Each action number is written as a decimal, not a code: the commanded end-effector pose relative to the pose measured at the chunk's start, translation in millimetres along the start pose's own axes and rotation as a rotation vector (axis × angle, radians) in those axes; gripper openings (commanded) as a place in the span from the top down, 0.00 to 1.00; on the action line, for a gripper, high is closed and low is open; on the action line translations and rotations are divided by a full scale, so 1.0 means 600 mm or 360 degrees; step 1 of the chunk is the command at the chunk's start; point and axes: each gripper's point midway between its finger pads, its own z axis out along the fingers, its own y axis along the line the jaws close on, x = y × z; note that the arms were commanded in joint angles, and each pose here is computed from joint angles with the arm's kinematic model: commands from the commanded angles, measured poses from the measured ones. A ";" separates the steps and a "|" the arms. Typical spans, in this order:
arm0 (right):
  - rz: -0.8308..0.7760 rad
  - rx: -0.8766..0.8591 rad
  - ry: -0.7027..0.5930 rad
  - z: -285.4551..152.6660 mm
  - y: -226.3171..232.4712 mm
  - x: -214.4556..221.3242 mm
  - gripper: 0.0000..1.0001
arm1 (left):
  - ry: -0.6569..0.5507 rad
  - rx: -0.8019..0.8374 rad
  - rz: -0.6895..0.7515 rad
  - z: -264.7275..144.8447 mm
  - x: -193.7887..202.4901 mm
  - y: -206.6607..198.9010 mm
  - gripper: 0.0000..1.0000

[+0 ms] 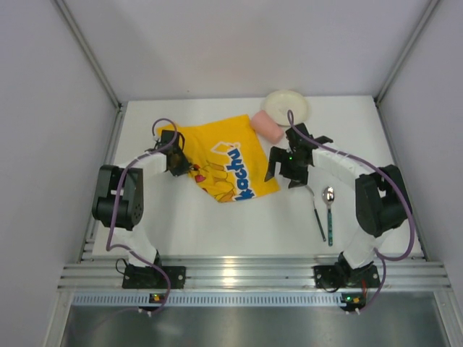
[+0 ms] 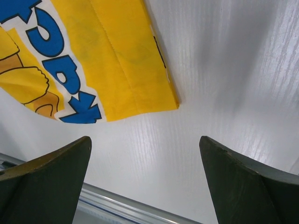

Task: Set the dinner table for one person

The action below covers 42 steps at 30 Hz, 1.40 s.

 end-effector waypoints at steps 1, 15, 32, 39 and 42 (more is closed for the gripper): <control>-0.0014 -0.0130 -0.0069 -0.015 0.044 -0.032 0.00 | 0.0107 -0.0109 0.0072 -0.018 0.027 0.030 1.00; 0.0060 -0.0051 0.0038 0.104 0.041 -0.072 0.00 | 0.0136 -0.0112 0.0191 -0.094 0.035 0.041 1.00; 0.0006 0.0003 0.0181 0.129 0.005 -0.001 1.00 | 0.0222 -0.0181 0.0238 -0.095 0.061 0.066 1.00; 0.0213 0.0172 0.0067 0.075 -0.109 -0.021 1.00 | 0.0308 -0.0306 0.0306 -0.093 0.083 0.102 1.00; 0.0259 0.0227 0.0068 0.065 -0.151 -0.021 1.00 | 0.0360 -0.0321 0.0323 -0.086 0.093 0.106 1.00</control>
